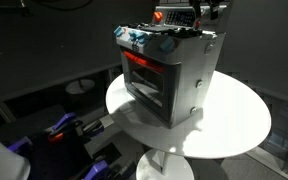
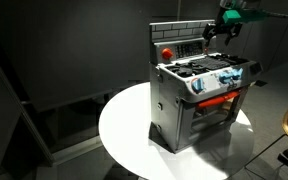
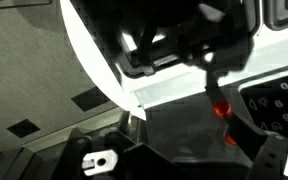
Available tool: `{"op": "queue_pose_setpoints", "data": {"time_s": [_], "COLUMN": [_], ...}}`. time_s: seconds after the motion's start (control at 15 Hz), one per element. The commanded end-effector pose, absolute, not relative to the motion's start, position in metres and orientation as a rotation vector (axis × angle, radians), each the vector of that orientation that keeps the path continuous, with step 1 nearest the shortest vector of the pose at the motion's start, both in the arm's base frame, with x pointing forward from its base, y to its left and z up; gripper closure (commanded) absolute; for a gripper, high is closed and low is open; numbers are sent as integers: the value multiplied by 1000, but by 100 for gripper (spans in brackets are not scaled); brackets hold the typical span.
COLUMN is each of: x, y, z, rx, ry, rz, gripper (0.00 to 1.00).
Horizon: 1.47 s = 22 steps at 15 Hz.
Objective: Push the top right button on the toy stove
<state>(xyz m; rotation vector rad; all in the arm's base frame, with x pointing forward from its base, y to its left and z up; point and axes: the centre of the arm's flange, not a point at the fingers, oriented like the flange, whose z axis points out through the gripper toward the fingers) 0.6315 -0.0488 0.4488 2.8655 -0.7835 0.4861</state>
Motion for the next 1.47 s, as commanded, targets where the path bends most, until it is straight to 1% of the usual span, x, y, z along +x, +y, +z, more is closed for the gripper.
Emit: {"op": "queue_pose_setpoints", "data": {"time_s": [0.0, 0.33, 0.93, 1.4], "x": [633, 610, 555, 496], "y": [-46, -39, -18, -5], "z": [457, 462, 458, 475], "rx": [2854, 2914, 3047, 3043], "ry": [-791, -730, -507, -368], "rz": [479, 357, 0, -91], "gripper": [0, 0, 0, 0]}}
